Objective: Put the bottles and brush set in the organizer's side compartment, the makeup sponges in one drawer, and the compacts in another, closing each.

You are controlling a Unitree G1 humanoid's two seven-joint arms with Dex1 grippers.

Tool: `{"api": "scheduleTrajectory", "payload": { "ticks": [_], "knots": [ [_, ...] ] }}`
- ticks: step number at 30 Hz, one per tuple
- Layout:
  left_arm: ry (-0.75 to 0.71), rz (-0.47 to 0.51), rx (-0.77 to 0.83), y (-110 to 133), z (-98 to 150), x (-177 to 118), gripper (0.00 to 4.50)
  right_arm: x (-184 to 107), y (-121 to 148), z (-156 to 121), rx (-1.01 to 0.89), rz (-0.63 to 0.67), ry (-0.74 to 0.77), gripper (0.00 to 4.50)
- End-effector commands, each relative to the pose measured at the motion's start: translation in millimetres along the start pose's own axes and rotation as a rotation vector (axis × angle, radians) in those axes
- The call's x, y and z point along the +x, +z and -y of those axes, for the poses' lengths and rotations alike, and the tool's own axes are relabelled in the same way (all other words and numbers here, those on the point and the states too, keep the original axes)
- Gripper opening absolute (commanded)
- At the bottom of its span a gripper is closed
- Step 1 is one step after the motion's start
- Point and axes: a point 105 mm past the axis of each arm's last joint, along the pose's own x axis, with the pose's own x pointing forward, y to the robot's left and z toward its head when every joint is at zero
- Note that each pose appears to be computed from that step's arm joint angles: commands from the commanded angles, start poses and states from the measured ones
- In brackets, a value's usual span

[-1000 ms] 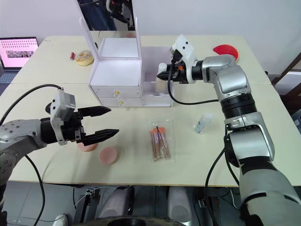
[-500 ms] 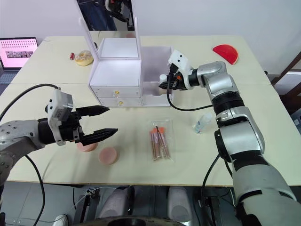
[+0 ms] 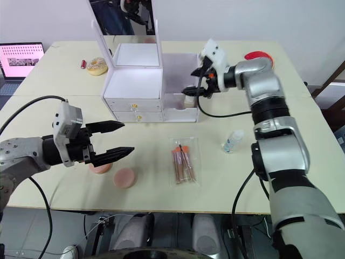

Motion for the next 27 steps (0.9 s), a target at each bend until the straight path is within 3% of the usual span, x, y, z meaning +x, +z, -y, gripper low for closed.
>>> {"api": "scheduleTrajectory", "payload": {
  "ticks": [1,4,7,11,16,20,27],
  "knots": [
    [0.082,-0.011,0.021,3,-17,-30,4.50,-62,25,2,0.013,0.085,-0.103,4.44],
    [0.204,-0.048,-0.041,-10,-40,-71,4.50,-114,6,0,0.037,0.064,-0.218,4.44],
    [0.392,-0.124,-0.088,-33,-68,-127,4.50,-161,-28,-4,0.063,0.015,-0.340,4.44],
    [0.647,-0.154,-0.144,-57,-98,-201,4.50,-205,-73,-11,0.126,-0.015,-0.478,4.44],
    [0.940,-0.111,-0.160,-77,-122,-278,4.50,-249,-139,-39,0.312,-0.036,-0.539,4.44],
    [0.976,-0.123,-0.163,-88,-126,-293,4.50,-266,-158,-44,0.356,-0.031,-0.590,4.44],
    [0.951,-0.112,-0.162,-93,-130,-288,4.50,-270,-178,-46,0.358,-0.103,-0.601,4.44]
  ]
}}
